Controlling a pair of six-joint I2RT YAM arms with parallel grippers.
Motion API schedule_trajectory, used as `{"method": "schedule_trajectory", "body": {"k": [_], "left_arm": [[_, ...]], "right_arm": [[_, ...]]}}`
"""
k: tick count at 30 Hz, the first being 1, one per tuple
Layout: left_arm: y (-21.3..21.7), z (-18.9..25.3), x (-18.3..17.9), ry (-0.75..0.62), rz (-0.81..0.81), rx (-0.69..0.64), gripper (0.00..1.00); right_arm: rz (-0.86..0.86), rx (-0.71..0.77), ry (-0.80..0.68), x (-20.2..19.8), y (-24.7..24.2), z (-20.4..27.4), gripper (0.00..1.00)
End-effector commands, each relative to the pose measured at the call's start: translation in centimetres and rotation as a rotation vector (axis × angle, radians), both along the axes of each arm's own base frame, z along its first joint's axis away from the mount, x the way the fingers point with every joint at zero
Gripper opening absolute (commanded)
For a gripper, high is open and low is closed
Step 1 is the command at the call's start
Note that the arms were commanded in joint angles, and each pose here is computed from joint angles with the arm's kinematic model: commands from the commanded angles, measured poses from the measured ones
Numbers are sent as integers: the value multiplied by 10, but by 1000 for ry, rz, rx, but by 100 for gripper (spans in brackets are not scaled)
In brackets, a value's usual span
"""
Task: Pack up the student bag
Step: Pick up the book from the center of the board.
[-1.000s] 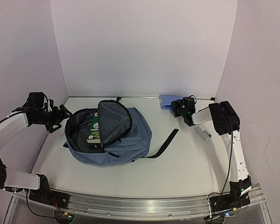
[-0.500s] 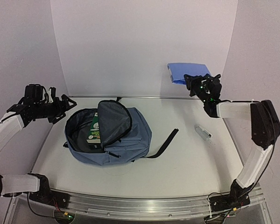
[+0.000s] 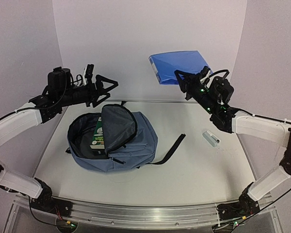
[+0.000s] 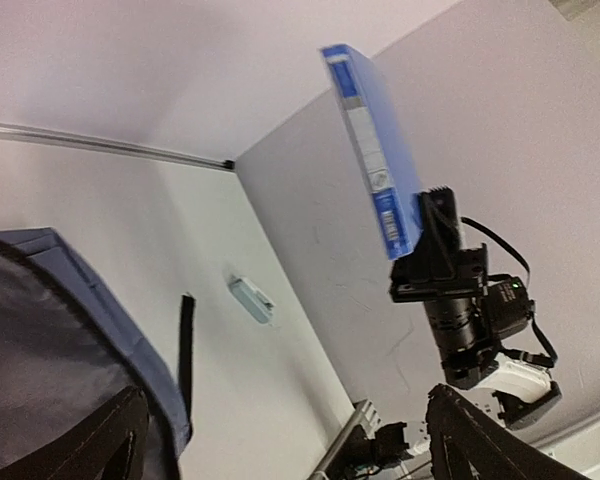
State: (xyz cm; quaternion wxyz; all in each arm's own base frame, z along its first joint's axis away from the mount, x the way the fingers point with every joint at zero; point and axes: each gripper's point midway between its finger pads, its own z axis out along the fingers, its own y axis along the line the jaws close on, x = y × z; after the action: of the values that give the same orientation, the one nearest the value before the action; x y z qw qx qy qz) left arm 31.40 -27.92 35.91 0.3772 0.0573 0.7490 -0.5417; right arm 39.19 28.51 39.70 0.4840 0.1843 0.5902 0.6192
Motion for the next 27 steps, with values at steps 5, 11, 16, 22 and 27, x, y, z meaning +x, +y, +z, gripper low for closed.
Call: {"method": "schedule_trajectory", "body": {"k": [5, 11, 16, 22, 27], "left_arm": [[-50, 69, -14, -177, -168, -192, 97], [-59, 49, 0, -99, -160, -195, 98], [-58, 56, 4, -107, -142, -240, 98], [-54, 59, 6, -96, -119, -293, 77], [-54, 41, 9, -24, -109, -326, 39]], "right_arm": [[98, 10, -74, -34, 57, 26, 0], [182, 10, -91, -52, 93, 28, 0], [239, -1, -98, -67, 114, 26, 0], [279, -32, -87, -86, 132, 11, 0], [274, -55, -53, -91, 135, -7, 0]]}}
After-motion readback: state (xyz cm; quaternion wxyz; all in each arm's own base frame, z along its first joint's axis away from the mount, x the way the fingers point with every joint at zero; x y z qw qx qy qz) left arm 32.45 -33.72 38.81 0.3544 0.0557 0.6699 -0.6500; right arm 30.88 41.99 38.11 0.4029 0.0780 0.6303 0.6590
